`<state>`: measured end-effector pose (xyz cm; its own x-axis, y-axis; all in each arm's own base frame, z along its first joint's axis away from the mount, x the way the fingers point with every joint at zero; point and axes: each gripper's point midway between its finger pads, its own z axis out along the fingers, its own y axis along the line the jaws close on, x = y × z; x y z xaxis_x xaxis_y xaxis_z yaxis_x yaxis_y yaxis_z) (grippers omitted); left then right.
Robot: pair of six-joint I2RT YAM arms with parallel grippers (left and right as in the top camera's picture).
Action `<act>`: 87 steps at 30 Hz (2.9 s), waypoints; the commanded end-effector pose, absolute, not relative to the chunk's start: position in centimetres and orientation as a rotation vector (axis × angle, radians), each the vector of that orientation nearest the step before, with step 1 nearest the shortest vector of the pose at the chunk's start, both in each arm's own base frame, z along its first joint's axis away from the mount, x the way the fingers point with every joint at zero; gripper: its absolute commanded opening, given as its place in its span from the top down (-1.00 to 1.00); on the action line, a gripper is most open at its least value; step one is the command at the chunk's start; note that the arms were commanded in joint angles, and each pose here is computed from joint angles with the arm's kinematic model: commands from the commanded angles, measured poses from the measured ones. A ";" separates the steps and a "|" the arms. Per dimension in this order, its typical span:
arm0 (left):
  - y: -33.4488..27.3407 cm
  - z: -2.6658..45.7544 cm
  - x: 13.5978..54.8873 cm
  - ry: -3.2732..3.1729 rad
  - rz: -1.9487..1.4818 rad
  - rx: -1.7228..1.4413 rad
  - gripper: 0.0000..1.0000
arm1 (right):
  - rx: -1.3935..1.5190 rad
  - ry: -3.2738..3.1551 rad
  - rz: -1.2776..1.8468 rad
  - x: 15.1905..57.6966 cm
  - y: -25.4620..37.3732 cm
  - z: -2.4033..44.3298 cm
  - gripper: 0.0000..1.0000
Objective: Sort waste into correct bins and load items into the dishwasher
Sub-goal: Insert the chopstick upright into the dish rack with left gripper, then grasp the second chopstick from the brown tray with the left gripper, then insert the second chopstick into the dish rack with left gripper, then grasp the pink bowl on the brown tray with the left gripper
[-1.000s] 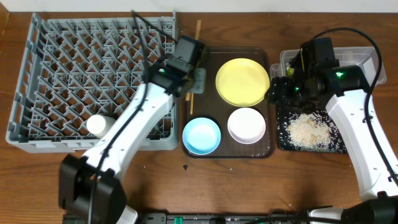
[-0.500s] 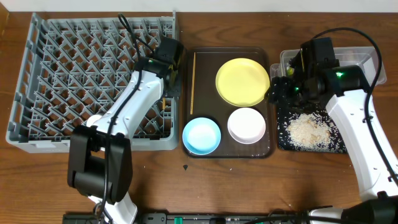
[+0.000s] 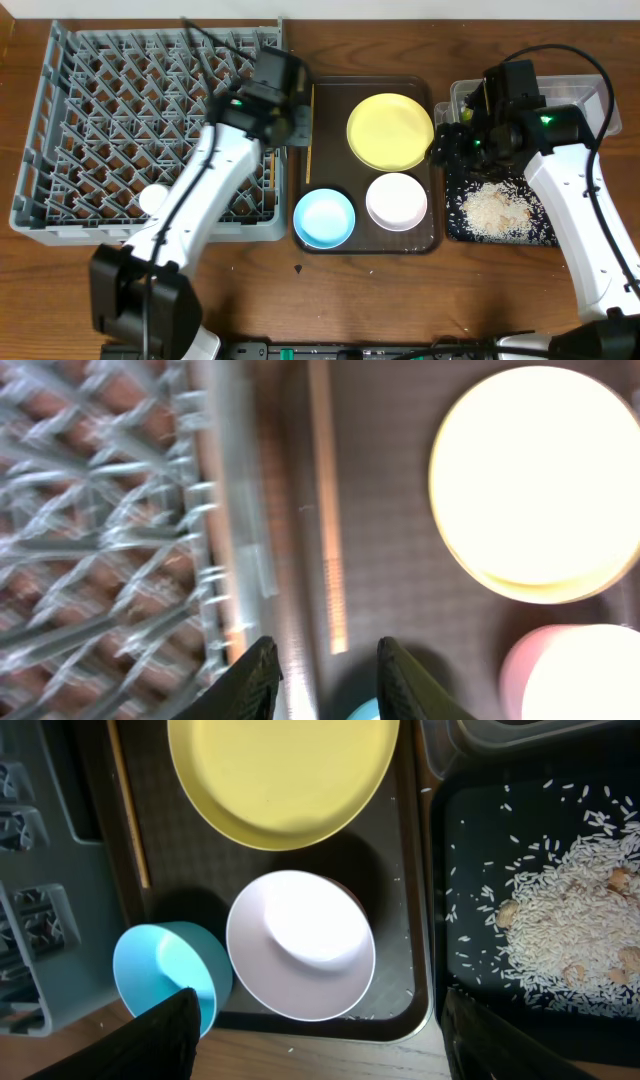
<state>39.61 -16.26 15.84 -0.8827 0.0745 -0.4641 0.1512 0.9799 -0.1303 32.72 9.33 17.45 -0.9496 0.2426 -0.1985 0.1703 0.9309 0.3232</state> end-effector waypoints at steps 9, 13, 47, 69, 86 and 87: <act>-18.9 4.6 43.3 2.694 0.045 0.275 0.33 | 0.285 2.857 0.442 32.5 9.5 17.4 -0.50; -18.7 2.2 44.2 2.690 0.094 0.269 0.31 | 0.285 2.857 0.442 32.5 9.5 17.4 -0.51; -20.5 13.3 41.5 2.613 -0.255 0.223 0.84 | 0.285 2.858 0.442 32.5 9.5 17.4 -0.50; -9.4 10.0 39.0 2.814 0.106 -0.007 0.66 | 0.287 2.865 0.440 32.3 9.5 17.3 -0.50; -21.7 18.1 32.5 2.711 -0.522 0.367 -0.14 | 0.549 2.747 0.440 32.7 3.8 19.5 -0.50; -22.4 17.6 32.3 2.714 -0.525 0.391 -0.15 | 0.573 2.729 0.447 32.7 3.2 19.8 -0.51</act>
<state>33.16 -20.20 19.84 -0.8906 0.1432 -0.4316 0.2880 0.9121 -0.2917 33.01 6.02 17.80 -0.9206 0.3381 -0.1956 0.2636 0.9073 0.3276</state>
